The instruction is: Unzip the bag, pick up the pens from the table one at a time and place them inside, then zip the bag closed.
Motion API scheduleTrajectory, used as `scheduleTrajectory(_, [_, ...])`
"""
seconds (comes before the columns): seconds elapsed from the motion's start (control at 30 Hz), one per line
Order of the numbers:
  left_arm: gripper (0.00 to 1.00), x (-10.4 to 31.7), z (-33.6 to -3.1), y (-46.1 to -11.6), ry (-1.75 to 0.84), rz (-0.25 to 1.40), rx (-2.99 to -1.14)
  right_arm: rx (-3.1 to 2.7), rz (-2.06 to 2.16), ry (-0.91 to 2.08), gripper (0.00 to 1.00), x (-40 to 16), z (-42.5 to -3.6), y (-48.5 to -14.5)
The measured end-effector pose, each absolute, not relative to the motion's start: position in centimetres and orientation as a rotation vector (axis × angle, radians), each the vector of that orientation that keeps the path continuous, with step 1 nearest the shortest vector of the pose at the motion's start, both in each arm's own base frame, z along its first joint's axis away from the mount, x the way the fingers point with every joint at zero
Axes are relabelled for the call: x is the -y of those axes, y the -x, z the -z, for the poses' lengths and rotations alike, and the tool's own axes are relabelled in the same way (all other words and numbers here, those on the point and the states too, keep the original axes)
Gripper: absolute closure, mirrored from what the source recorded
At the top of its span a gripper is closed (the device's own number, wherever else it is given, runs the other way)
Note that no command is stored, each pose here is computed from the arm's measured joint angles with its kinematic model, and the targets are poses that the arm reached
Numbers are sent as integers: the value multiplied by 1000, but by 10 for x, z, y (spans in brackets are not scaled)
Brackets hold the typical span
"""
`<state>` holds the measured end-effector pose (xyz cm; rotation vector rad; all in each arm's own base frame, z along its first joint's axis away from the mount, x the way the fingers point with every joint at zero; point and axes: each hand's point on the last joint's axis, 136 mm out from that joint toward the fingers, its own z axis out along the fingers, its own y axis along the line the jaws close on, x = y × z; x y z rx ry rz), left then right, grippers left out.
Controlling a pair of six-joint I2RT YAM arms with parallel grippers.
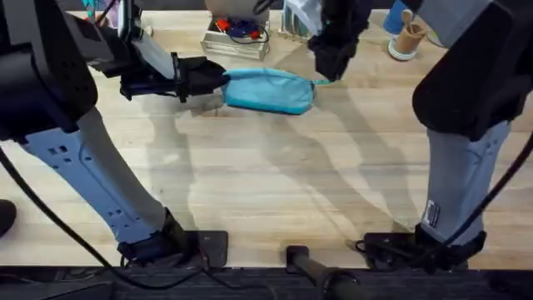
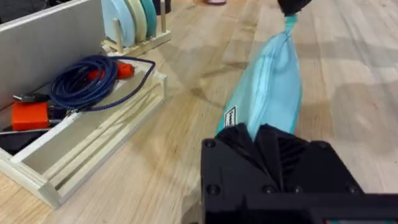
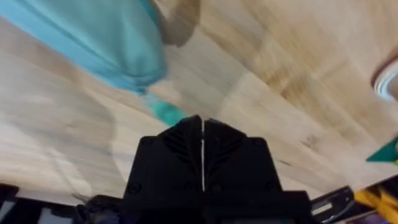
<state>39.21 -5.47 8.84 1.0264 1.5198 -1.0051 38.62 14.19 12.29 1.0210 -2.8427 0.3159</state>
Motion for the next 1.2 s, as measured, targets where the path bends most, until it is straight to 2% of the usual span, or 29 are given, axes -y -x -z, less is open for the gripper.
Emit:
scheduleTrajectory(0.33, [962,55,-88,-392,-1024,1007,-1523,2861,-438,-850,969,-88,-123,-402])
scheduleTrajectory(1.0, [962,55,-88,-392,-1024,1007,-1523,2854,-451,-917,969,-107,-125,-398])
scheduleTrajectory(1.2, [962,55,-88,-392,-1024,1007,-1523,2908,-454,-973,969,-123,-148,-392])
